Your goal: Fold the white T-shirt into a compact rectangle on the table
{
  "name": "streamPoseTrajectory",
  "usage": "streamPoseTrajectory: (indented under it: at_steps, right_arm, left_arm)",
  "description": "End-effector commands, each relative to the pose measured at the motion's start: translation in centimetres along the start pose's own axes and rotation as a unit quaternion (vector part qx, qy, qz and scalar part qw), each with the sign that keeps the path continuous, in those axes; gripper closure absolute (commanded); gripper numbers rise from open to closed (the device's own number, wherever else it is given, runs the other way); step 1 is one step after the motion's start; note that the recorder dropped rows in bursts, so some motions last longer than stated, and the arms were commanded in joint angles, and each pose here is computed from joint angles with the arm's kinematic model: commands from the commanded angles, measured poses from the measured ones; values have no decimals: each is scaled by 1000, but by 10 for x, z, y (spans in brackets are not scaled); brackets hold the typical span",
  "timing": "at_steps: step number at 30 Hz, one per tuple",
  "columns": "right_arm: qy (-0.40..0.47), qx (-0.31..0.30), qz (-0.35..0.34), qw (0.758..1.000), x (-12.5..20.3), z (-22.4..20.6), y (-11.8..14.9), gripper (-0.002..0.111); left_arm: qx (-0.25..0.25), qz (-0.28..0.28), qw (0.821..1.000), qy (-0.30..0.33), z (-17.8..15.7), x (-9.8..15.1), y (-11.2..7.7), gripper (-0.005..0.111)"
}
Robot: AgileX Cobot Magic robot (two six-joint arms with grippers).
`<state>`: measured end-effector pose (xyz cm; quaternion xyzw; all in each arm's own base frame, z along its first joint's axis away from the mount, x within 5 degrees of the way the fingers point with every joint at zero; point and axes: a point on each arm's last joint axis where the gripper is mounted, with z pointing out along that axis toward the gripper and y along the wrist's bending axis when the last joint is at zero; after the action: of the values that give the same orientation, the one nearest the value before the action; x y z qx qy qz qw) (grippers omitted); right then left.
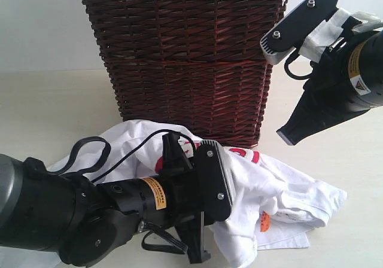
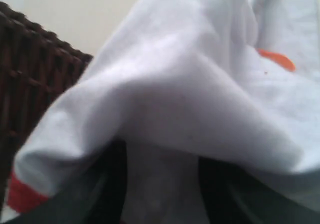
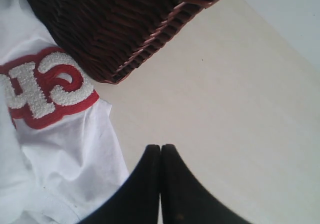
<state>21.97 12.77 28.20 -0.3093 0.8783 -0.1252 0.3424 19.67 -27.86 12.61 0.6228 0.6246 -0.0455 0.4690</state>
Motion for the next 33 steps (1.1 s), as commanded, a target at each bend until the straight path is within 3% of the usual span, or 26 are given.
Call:
streamPoseTrajectory:
  at_steps: [1, 7, 17, 22, 26, 30, 33]
  right_arm:
    - [-9, 1, 3, 1000, -2, -3, -2, 108]
    - [-6, 2, 3, 1000, -2, -3, -2, 108]
    - [-2, 3, 4, 1000, -1, -3, -2, 108]
    - [-1, 3, 4, 1000, -1, -3, -2, 108]
    - [-1, 3, 4, 1000, -1, -3, -2, 108]
    - [-1, 3, 4, 1000, -1, -3, -2, 108]
    - [-1, 3, 4, 1000, -1, -3, -2, 108]
  left_arm:
    - [-92, -32, 993, -68, 1, -8, 14, 61]
    - [-143, -86, 983, -73, 8, -17, 30, 61]
    - [-151, -100, 981, -66, 13, -17, 32, 61]
    - [-169, -118, 975, -79, -10, -24, 42, 61]
    - [-191, -181, 961, -82, -47, -29, 55, 61]
    - [-122, -242, 961, -48, -79, -36, 55, 61]
    - [6, -247, 969, -8, -94, -39, 37, 61]
